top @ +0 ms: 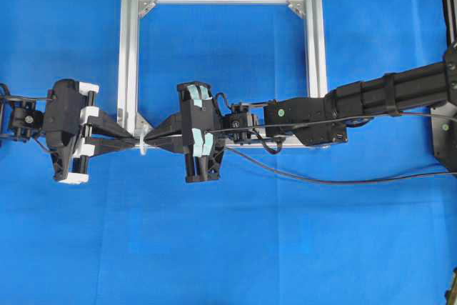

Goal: Insert the wire through the string loop located on the left side.
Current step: 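Open the right gripper to release the cable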

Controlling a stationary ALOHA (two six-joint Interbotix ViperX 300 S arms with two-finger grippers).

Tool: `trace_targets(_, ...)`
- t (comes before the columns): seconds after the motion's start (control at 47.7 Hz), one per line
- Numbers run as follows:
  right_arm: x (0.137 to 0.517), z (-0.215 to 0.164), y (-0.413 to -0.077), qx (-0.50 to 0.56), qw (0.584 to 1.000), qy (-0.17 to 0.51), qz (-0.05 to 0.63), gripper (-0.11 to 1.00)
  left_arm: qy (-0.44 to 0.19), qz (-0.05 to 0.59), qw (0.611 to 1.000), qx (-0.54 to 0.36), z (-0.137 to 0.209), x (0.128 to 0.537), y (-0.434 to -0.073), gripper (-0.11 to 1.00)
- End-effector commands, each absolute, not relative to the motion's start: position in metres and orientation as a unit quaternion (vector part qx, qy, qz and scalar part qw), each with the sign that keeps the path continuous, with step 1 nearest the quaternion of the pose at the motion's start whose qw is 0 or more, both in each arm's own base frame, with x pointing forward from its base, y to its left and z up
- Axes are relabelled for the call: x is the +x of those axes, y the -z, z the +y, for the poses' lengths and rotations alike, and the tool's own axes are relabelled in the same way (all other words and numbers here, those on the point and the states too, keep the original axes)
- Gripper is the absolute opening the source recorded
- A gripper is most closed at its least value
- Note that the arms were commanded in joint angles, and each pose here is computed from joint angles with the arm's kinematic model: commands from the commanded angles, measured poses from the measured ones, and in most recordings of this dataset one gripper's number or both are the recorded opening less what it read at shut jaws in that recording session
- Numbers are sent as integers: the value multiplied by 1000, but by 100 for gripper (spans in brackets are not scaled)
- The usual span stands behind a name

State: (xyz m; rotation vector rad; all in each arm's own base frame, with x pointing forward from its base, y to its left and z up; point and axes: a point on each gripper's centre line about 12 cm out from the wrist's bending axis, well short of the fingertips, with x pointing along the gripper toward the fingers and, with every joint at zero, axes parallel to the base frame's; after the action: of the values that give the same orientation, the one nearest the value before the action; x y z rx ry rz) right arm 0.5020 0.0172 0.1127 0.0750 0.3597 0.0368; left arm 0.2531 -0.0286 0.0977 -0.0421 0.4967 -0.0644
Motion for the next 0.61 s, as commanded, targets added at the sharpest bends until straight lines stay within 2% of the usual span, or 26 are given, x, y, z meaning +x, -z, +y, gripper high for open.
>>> trace_targets(0.0, 507, 15, -130, 38, 987, -18, 156, 1, 34, 233, 972, -23, -30, 257, -104, 7)
trace_targets(0.525, 507, 15, -128, 41, 985, -16, 168, 1, 34, 234, 971, -23, -30, 257, -103, 7)
trace_targets(0.587, 507, 17, -128, 40, 985, -18, 168, 4, 34, 233, 972, -23, -30, 257, -104, 7)
